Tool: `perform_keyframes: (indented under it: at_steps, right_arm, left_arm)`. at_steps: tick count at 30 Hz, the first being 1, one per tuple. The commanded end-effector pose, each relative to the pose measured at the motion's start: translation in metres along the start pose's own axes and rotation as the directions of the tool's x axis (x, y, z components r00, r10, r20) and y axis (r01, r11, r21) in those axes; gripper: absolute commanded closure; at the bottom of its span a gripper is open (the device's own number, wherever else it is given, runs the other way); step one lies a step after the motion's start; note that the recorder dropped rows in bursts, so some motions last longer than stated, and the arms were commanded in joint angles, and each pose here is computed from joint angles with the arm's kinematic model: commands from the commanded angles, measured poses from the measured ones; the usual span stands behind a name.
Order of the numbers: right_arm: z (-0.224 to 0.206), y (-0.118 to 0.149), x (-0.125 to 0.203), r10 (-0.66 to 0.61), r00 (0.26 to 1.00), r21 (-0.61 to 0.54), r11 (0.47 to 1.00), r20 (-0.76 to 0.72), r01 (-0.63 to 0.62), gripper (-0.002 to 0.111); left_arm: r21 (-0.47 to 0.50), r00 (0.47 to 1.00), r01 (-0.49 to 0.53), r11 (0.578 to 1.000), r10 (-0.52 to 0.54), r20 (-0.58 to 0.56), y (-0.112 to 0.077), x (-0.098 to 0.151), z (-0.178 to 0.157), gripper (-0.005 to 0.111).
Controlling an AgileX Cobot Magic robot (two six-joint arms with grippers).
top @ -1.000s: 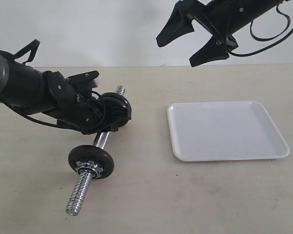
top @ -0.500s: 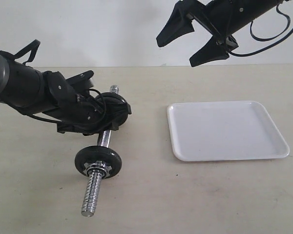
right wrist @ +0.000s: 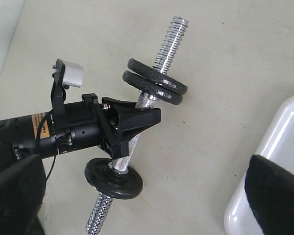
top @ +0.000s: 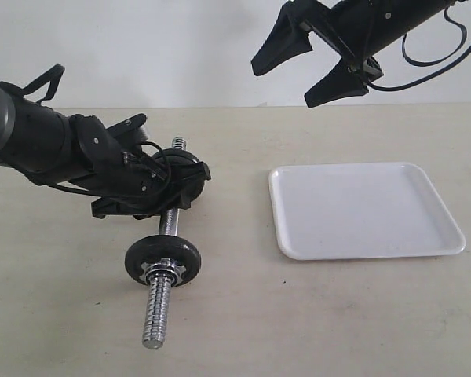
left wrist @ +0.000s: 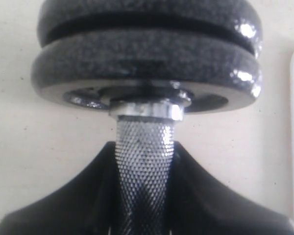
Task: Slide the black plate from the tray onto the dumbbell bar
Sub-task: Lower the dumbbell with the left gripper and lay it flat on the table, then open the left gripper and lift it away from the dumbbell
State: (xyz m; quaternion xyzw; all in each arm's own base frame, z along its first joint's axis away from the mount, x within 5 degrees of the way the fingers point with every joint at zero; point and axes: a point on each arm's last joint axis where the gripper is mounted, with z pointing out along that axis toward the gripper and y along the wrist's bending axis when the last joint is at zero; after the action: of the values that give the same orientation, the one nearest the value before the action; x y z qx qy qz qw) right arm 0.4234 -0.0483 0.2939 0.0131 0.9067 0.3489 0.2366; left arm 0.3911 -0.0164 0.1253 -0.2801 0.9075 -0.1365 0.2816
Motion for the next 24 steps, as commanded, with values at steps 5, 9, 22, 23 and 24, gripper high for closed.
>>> perform_keyframes:
  at_steps: [5,9,22,23,24]
  right_arm:
    - [-0.0047,0.0045,-0.0007,-0.026,1.000,-0.002,1.000,0.007,0.026,0.003]
    - [-0.0047,0.0045,-0.0007,-0.026,1.000,-0.002,1.000,0.007,0.026,0.003]
    - [-0.0047,0.0045,-0.0007,-0.026,1.000,-0.002,1.000,0.007,0.026,0.003]
    - [-0.0047,0.0045,-0.0007,-0.026,1.000,-0.002,1.000,0.007,0.026,0.003]
    - [-0.0047,0.0045,-0.0007,-0.026,1.000,-0.002,1.000,0.007,0.026,0.003]
  left_arm:
    - [0.055,0.979,-0.015,0.998,0.004,0.202,-0.0135,-0.0289,-0.0160,0.103]
    - [0.051,0.981,-0.032,0.998,0.022,0.191,-0.0134,-0.0279,-0.0157,0.103]
    - [0.040,0.984,-0.094,0.995,0.087,0.157,-0.0134,-0.0247,-0.0159,0.050]
    - [0.040,0.984,-0.094,0.995,0.087,0.155,-0.0134,-0.0245,-0.0159,0.050]
    - [0.040,0.985,-0.094,0.995,0.087,0.151,-0.0134,-0.0242,-0.0158,0.050]
